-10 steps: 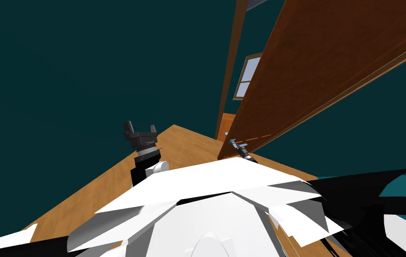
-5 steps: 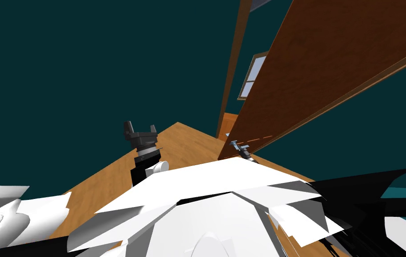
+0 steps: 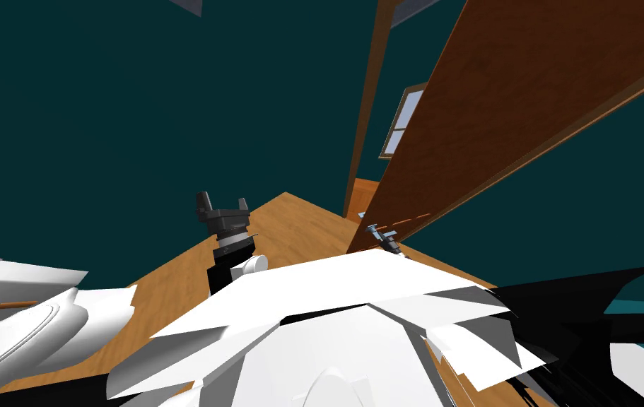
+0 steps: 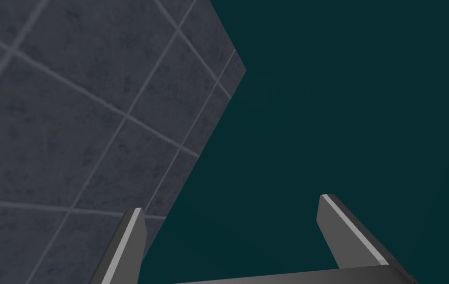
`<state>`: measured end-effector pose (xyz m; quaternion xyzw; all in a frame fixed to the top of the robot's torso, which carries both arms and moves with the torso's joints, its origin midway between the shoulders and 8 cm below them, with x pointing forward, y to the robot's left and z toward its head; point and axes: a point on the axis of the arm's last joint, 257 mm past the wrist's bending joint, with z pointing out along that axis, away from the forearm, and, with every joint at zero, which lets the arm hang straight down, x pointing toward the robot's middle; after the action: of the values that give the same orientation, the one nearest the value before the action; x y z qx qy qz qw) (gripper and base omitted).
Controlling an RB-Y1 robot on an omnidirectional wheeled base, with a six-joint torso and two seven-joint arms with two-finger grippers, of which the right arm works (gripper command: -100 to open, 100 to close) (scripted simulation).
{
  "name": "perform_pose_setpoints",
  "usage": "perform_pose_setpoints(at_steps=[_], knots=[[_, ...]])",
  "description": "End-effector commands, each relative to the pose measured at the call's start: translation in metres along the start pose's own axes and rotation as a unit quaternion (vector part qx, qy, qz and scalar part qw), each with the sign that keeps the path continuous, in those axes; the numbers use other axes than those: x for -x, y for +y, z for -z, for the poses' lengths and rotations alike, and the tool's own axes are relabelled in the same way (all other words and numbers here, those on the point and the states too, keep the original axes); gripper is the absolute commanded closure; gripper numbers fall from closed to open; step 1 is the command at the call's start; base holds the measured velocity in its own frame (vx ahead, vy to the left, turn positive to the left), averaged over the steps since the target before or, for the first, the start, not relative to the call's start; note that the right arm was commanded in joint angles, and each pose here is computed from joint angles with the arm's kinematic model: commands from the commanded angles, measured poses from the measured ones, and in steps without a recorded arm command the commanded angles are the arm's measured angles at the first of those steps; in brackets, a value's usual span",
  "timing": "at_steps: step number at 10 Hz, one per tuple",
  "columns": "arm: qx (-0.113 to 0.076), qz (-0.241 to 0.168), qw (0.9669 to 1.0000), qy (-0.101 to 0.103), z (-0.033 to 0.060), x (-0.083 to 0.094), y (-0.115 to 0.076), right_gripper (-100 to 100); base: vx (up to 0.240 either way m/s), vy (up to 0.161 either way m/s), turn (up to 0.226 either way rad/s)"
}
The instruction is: Pull the door open
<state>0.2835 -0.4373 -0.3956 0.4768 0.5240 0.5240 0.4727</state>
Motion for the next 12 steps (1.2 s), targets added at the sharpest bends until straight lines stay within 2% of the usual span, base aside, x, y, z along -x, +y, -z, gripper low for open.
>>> perform_pose_setpoints(at_steps=[1, 2, 3, 4, 8, 9, 12], knots=[[0.002, 0.002, 1.0, -0.002, -0.0012, 0.003, 0.003, 100, -0.005, 0.002, -0.018], [-0.002, 0.0, 1.0, -0.001, 0.0007, 0.0, -0.001, 100, 0.0, 0.0, 0.0], [-0.002, 0.0, 1.0, 0.003, -0.0066, -0.003, -0.001, 100, -0.127, -0.039, 0.097], [-0.002, 0.0, 1.0, 0.004, -0.0084, -0.004, -0.001, 100, -0.195, -0.057, 0.112], [0.0, 0.001, 0.9999, 0.014, -0.029, -0.013, 0.0, 100, -0.218, -0.064, 0.094], [0.0, 0.001, 0.9999, 0.014, -0.029, -0.013, 0.0, 100, -0.135, -0.061, 0.034], [0.001, 0.001, 0.9997, 0.024, -0.0472, -0.021, 0.001, 100, -0.199, -0.078, 0.11]])
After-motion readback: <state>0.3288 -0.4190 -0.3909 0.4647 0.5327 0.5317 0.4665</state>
